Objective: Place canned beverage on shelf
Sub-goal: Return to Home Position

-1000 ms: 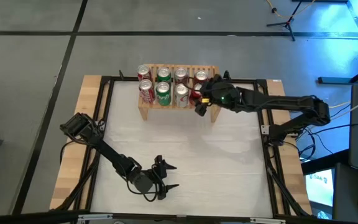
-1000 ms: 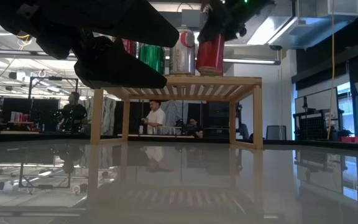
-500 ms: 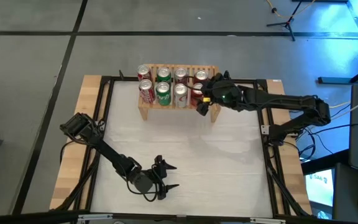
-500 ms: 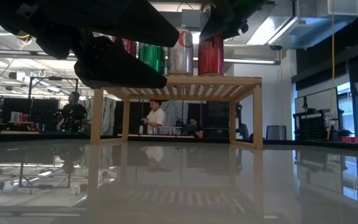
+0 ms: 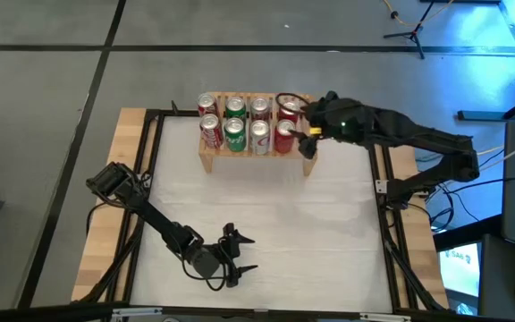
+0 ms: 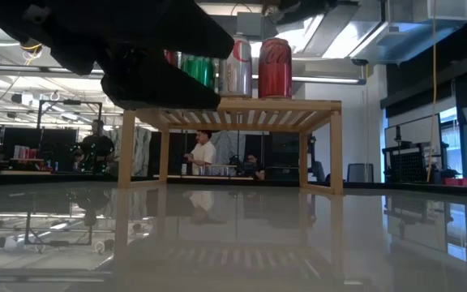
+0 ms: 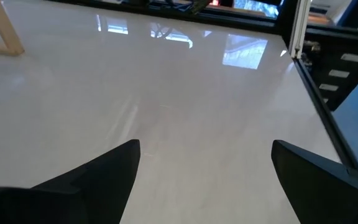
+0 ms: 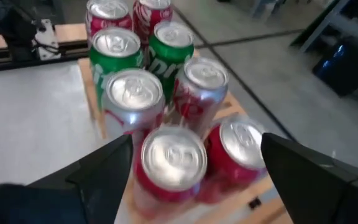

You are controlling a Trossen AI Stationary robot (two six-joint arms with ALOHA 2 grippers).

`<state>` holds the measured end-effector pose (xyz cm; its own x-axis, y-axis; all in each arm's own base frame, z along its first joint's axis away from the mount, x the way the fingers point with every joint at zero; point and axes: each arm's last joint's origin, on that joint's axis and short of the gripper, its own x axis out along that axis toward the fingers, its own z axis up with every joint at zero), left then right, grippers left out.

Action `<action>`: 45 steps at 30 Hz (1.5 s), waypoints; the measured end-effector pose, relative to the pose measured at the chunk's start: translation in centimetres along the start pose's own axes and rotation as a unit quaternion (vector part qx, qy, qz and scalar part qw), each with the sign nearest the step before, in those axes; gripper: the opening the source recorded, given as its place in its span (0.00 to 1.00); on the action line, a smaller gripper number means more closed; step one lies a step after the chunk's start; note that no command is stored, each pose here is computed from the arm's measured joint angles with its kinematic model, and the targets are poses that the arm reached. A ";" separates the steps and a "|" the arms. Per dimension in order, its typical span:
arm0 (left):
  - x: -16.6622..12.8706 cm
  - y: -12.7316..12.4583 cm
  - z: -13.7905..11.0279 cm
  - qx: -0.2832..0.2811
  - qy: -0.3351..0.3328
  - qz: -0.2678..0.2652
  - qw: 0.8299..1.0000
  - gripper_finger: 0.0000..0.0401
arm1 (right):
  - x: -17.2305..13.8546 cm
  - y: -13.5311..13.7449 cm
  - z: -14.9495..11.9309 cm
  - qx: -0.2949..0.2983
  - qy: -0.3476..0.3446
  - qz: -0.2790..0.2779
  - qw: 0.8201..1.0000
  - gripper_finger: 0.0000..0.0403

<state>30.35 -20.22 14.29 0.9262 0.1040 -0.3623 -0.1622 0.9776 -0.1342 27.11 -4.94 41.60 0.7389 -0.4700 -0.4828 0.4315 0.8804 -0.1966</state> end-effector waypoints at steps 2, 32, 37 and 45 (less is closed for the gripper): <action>0.0 -0.1 0.1 -0.008 -0.004 -0.003 1.000 0.88 | -1.1 0.4 -0.1 0.004 0.013 0.011 1.000 0.86; 0.6 8.0 2.9 0.087 0.038 -0.062 0.993 0.02 | -4.0 8.0 -21.0 0.016 -0.107 0.255 0.961 0.01; -2.9 11.3 1.8 0.061 -0.019 -0.082 0.995 0.03 | -3.9 7.9 -22.1 0.012 -0.141 0.273 0.951 0.01; -8.1 14.9 0.0 0.030 -0.093 -0.075 0.992 0.03 | -3.3 8.3 -23.7 0.001 -0.178 0.310 0.934 0.02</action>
<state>20.41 -6.55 15.20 0.9862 -0.0171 -0.1645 -0.0022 0.9932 -0.1163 16.01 5.37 21.36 0.9721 0.1396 -0.1883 -0.1368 0.9902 0.0279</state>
